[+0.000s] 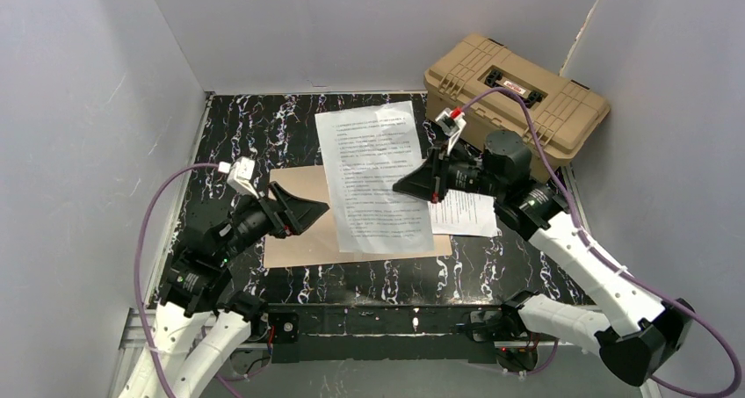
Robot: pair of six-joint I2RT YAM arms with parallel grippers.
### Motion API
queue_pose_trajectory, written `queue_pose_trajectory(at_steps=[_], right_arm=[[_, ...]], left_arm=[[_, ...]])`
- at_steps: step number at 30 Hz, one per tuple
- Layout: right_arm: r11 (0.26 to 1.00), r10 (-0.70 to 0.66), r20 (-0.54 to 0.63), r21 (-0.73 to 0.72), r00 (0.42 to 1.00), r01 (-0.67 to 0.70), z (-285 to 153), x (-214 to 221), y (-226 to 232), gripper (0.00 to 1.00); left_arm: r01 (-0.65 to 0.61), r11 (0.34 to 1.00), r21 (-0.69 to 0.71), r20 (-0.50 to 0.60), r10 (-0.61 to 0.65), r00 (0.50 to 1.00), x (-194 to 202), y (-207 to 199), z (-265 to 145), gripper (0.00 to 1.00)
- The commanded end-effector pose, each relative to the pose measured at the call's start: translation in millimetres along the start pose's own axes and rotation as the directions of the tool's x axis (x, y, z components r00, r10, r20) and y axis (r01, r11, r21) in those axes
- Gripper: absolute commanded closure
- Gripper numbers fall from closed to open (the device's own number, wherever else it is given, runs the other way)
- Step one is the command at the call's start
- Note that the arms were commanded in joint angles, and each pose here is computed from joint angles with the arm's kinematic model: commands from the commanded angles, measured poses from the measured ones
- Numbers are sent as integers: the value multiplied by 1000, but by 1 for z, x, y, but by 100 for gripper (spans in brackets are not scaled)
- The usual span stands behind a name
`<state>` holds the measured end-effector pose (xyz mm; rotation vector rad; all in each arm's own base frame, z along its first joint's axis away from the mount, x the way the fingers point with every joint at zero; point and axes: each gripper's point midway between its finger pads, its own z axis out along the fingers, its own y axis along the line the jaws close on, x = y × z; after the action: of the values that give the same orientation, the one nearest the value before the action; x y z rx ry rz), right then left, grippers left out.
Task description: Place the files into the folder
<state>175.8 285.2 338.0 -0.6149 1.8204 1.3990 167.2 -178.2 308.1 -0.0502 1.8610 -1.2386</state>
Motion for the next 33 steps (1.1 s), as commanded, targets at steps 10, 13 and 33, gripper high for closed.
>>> queue_pose_trajectory(at_steps=[10,13,33], right_arm=[[998,-65,19,-16,998,65,53,-32,-30,99],[999,-45,7,-17,999,46,69,-32,-42,99],[998,-36,-48,-45,998,34,153,-20,-112,99]], left_arm=[[57,684,-727,47,-32,998,25,153,-58,2],[66,643,-763,56,-36,998,29,170,-56,2],[238,356,-904,246,-25,969,20,262,-47,2]])
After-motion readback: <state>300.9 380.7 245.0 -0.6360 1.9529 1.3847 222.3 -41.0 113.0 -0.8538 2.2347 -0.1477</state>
